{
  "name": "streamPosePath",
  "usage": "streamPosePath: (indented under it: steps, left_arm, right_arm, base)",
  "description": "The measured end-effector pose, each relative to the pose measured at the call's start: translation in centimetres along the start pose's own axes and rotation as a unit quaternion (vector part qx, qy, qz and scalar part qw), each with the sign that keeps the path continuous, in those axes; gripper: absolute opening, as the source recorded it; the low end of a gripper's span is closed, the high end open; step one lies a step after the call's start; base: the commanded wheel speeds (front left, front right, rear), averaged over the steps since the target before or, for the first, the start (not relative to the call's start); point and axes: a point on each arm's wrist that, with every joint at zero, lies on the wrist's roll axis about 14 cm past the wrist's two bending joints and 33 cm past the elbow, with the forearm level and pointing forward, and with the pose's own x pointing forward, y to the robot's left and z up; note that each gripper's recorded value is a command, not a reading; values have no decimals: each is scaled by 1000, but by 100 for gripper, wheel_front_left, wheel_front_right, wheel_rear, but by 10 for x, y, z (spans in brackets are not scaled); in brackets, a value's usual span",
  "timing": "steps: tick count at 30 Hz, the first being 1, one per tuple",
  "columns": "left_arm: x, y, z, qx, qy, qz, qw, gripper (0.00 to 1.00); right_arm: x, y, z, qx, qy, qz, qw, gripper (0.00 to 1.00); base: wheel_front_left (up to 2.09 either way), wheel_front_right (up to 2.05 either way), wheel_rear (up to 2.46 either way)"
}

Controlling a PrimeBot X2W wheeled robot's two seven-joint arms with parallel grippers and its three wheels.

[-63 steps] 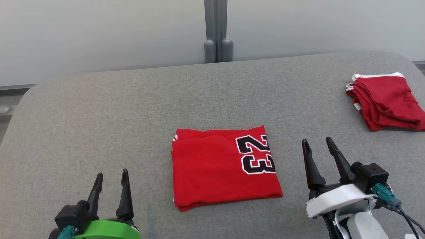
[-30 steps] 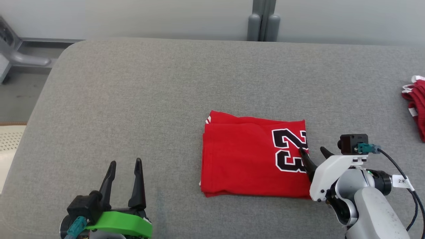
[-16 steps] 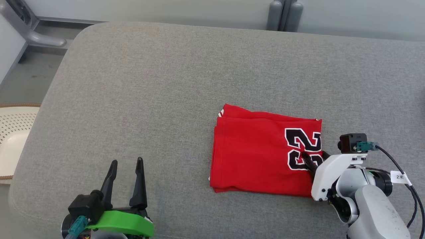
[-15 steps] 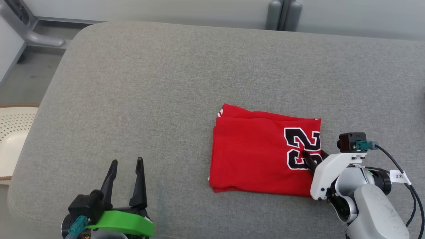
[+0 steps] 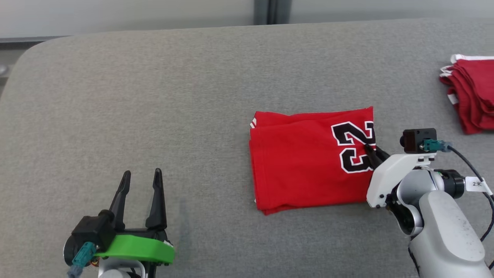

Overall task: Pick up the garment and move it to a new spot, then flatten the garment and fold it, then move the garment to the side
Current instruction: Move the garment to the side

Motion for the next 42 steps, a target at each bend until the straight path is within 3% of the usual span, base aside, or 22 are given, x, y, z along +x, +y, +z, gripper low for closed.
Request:
streamPosePath:
  steps: [12,22,31,42]
  left_arm:
    - [59,-89,-22,17,23,-155,987,100]
    - [74,-146,-58,2,66,-239,969,100]
    - [75,-133,-66,-7,74,-216,974,100]
    - [65,-93,-49,-4,53,-153,987,100]
  right_arm:
    - [-64,-110,4,41,-50,-148,987,0]
    - [-100,-153,3,46,-70,-219,972,0]
    - [-80,-159,60,-12,-105,-206,973,0]
    - [-50,-160,131,-93,-115,-192,970,0]
  base:
    - [0,0,0]
    - [0,0,0]
    - [0,0,0]
    - [0,0,0]
